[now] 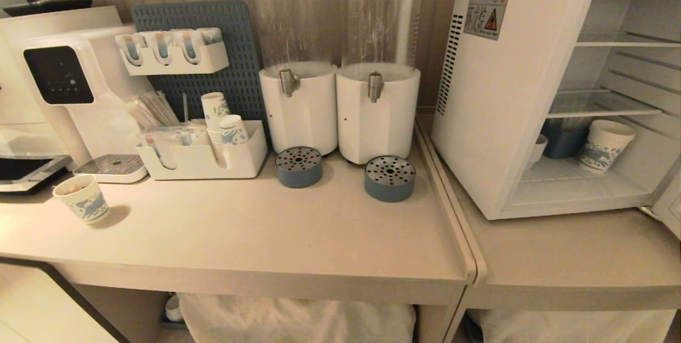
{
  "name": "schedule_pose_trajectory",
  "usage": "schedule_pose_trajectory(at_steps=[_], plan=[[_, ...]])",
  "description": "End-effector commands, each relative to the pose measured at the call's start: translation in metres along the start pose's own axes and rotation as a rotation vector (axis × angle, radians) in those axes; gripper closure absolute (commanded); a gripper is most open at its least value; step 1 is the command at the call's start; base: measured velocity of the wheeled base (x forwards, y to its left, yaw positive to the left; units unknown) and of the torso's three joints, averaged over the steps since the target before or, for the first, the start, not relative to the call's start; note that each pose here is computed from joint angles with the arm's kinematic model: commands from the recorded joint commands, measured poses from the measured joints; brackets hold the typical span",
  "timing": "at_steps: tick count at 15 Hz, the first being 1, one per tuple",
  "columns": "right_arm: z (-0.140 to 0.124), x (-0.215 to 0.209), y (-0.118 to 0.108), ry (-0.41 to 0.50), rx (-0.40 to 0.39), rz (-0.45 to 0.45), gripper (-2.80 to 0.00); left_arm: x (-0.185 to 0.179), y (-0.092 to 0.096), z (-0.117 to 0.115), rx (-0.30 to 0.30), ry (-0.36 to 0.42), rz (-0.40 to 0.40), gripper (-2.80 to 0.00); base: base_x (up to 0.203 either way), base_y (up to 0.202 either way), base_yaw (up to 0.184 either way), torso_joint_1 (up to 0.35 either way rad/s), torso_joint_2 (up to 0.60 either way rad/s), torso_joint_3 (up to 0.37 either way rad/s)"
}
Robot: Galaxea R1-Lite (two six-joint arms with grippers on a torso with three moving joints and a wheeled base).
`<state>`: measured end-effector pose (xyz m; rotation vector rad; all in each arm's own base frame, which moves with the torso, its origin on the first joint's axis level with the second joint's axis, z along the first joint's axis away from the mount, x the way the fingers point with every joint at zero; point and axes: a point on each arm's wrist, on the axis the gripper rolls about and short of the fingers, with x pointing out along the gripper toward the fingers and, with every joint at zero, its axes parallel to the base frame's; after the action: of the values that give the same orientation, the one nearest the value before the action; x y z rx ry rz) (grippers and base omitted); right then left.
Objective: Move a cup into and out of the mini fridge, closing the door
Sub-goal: Close the freezer door
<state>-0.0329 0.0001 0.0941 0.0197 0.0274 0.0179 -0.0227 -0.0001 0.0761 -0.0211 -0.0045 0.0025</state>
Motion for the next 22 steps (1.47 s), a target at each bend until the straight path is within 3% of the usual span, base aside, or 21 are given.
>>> schedule_pose_trajectory(at_steps=[1,2,4,8,22], plan=[[-0.0199,0.0115,-0.0008,-0.026,-0.022,-0.014,0.00,0.0001,0.0000,-0.0004,0.000,0.001,0.001,0.00,0.000,0.000,0.000,0.000,0.00,0.000],[-0.0191,0.0116,-0.0008,-0.038,-0.041,-0.011,0.00,0.0001,0.0000,-0.0004,0.000,0.001,0.002,0.00,0.000,0.000,0.000,0.000,0.00,0.000],[-0.0213,0.0087,-0.0006,0.044,-0.062,-0.003,0.00,0.0001,0.0000,-0.0004,0.001,0.001,-0.001,0.00,0.000,0.000,0.000,0.000,0.00,0.000],[-0.0178,0.0087,-0.0006,0.020,-0.059,-0.004,0.00,0.0001,0.0000,-0.0002,0.007,0.000,-0.001,0.00,-0.020,0.000,0.000,0.003,0.00,-0.001],[-0.0174,0.0086,-0.0007,0.019,-0.044,-0.010,0.00,0.0001,0.0000,-0.0002,0.010,0.000,-0.001,0.00,-0.170,0.000,0.002,0.004,0.00,0.003]])
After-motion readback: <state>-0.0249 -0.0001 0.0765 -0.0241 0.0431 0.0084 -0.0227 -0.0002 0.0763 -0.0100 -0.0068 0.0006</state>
